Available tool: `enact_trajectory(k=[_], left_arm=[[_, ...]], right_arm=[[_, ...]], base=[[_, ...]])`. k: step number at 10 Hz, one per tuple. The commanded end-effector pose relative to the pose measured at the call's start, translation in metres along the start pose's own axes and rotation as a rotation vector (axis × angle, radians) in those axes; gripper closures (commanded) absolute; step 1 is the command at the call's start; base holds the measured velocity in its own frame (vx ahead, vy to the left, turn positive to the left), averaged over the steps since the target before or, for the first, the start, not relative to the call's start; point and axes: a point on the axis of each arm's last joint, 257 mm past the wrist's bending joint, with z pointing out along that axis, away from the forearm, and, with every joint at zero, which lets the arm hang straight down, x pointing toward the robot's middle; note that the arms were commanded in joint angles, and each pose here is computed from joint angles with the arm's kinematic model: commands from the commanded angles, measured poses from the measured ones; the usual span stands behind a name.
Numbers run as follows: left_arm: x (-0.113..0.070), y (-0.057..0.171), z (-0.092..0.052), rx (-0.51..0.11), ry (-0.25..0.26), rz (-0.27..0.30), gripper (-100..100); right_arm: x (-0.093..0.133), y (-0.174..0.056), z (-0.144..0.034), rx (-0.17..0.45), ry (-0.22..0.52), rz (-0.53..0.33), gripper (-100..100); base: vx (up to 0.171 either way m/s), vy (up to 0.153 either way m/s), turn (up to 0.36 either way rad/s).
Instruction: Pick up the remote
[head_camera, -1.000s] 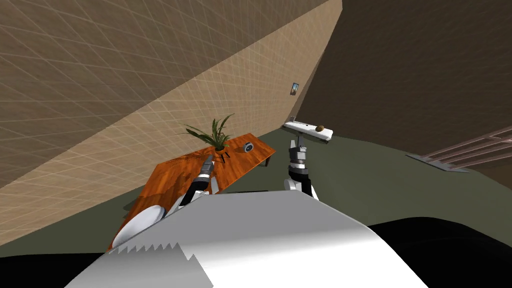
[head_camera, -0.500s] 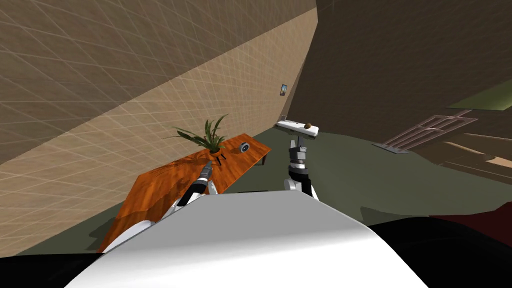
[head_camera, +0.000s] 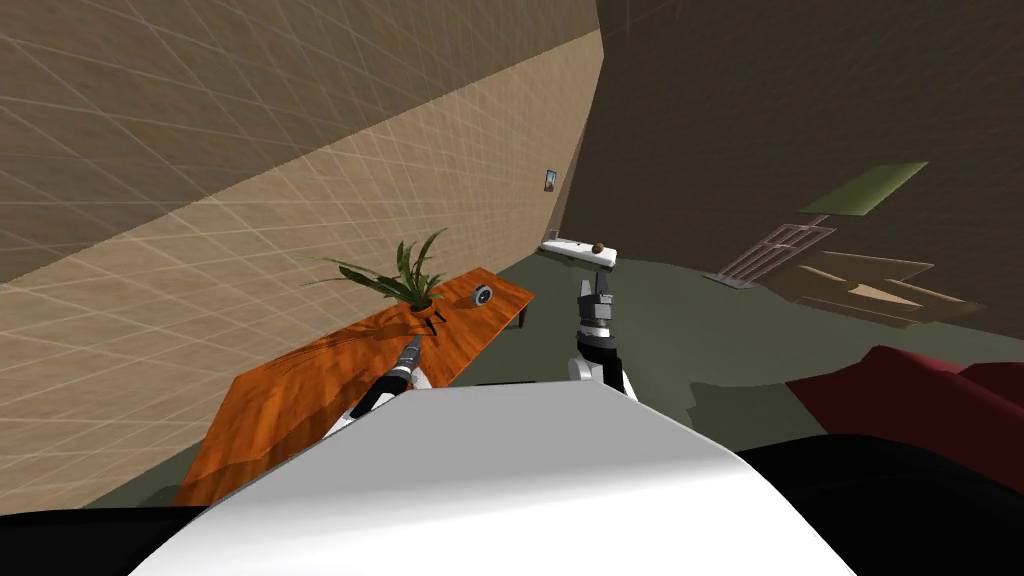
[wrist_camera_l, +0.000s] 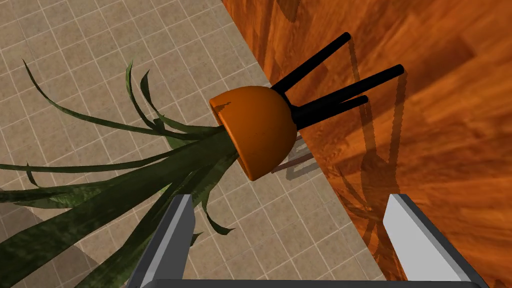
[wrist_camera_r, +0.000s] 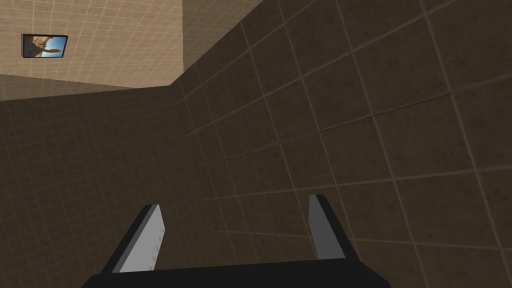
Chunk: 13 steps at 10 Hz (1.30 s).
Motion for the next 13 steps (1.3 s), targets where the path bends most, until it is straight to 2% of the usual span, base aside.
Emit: enact_trajectory(k=[1, 2, 3, 4, 5, 7, 8, 9, 10, 12, 13], left_arm=[[-0.004, 0.029, 0.0, -0.082, 0.006, 0.005, -100], [-0.004, 0.03, 0.0, -0.085, 0.007, 0.005, -100], [-0.007, 0.056, -0.002, -0.155, 0.014, 0.01, -100], [-0.007, 0.058, -0.003, -0.161, 0.014, 0.01, -100], [-0.009, 0.083, -0.007, -0.23, 0.023, 0.013, -100], [-0.009, 0.086, -0.007, -0.236, 0.023, 0.013, -100], [-0.011, 0.109, -0.012, -0.301, 0.034, 0.015, -100], [-0.011, 0.113, -0.013, -0.31, 0.033, 0.015, -100], [-0.012, 0.139, -0.021, -0.383, 0.044, 0.015, -100], [-0.013, 0.164, -0.03, -0.455, 0.058, 0.014, -100], [-0.013, 0.186, -0.04, -0.519, 0.071, 0.012, -100]], right_arm=[[0.0, 0.0, 0.0, 0.0, 0.0, 0.0, 0], [0.0, 0.0, 0.0, 0.0, 0.0, 0.0, 0], [0.0, 0.0, 0.0, 0.0, 0.0, 0.0, 0], [0.0, 0.0, 0.0, 0.0, 0.0, 0.0, 0], [0.0, 0.0, 0.0, 0.0, 0.0, 0.0, 0], [0.0, 0.0, 0.0, 0.0, 0.0, 0.0, 0], [0.0, 0.0, 0.0, 0.0, 0.0, 0.0, 0], [0.0, 0.0, 0.0, 0.0, 0.0, 0.0, 0], [0.0, 0.0, 0.0, 0.0, 0.0, 0.0, 0], [0.0, 0.0, 0.0, 0.0, 0.0, 0.0, 0], [0.0, 0.0, 0.0, 0.0, 0.0, 0.0, 0]], base=[[-0.017, 0.033, -0.268], [-0.017, 0.043, -0.191], [-0.025, 0.047, -0.278], [-0.026, 0.047, -0.169], [-0.033, 0.047, -0.299], [-0.027, 0.034, -0.073], [-0.015, 0.029, -0.287], [-0.017, 0.04, -0.185], [-0.041, 0.062, -0.311], [-0.058, 0.075, -0.302], [-0.06, 0.058, -0.29]])
